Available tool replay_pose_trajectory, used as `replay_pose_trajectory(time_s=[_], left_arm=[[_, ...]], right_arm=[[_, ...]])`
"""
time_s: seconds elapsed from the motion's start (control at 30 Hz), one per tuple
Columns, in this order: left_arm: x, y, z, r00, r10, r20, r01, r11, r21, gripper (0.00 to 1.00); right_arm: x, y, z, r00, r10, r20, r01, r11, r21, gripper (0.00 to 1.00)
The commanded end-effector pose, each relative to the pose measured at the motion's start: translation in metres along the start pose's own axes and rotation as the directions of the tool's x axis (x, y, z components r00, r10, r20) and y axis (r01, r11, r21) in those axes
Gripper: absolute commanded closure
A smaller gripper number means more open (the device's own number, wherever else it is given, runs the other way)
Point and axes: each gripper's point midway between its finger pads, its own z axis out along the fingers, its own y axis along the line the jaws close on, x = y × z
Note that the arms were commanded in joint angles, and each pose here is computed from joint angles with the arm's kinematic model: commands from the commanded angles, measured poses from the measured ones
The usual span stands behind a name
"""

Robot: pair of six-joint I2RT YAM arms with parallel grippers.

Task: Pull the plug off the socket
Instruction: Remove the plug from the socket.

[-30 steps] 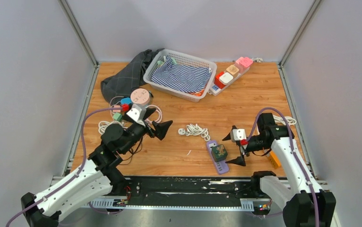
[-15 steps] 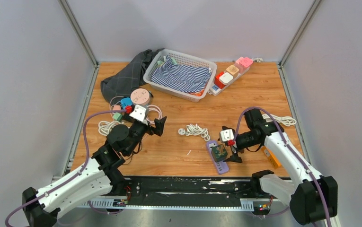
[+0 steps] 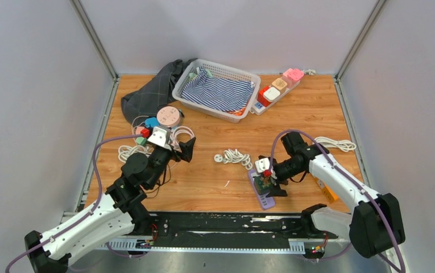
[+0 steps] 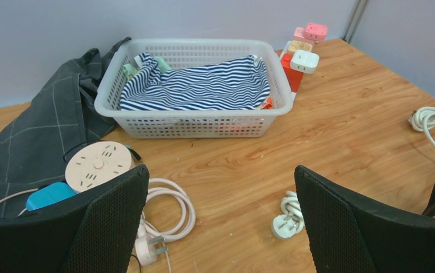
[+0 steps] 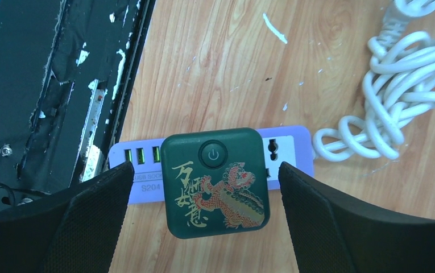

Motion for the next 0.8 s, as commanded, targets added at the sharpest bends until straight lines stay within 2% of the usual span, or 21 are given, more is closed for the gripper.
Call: replay_pose_trajectory(time_s=[0.0,0.27,0.43,0.57,0.7,0.77], left_arm=[[0.001,0.002,-0.001,1.000,-0.019,0.006,0.019,1.000,-0.016,0.00],[0.003,-0.005,-0.003,1.000,-0.027,0.005,0.027,0.999,0.024,0.00],[0.006,-0.015,-0.001,0.999,-0.045,-0.009,0.046,0.997,0.069,0.00],[0.014,-0.031,0.000,0.995,-0.093,-0.044,0.098,0.985,0.139,0.00],[0.040,-0.058,0.001,0.967,-0.199,-0.157,0.230,0.949,0.215,0.00],[0.058,-0.082,0.000,0.945,-0.226,-0.236,0.292,0.908,0.300,0.01]], right_arm=[[0.017,0.005,0.007,0.998,0.015,-0.066,-0.016,1.000,-0.020,0.05],[0.025,0.008,0.013,0.996,0.041,-0.084,-0.045,0.998,-0.042,0.22],[0.024,0.010,0.016,0.995,0.060,-0.076,-0.065,0.996,-0.067,0.39],[0.019,0.012,0.015,0.996,0.067,-0.067,-0.073,0.994,-0.079,0.61],[0.018,0.010,0.011,0.993,0.099,-0.072,-0.103,0.993,-0.059,0.93],[0.024,0.005,0.008,0.986,0.144,-0.089,-0.147,0.989,-0.024,0.98]])
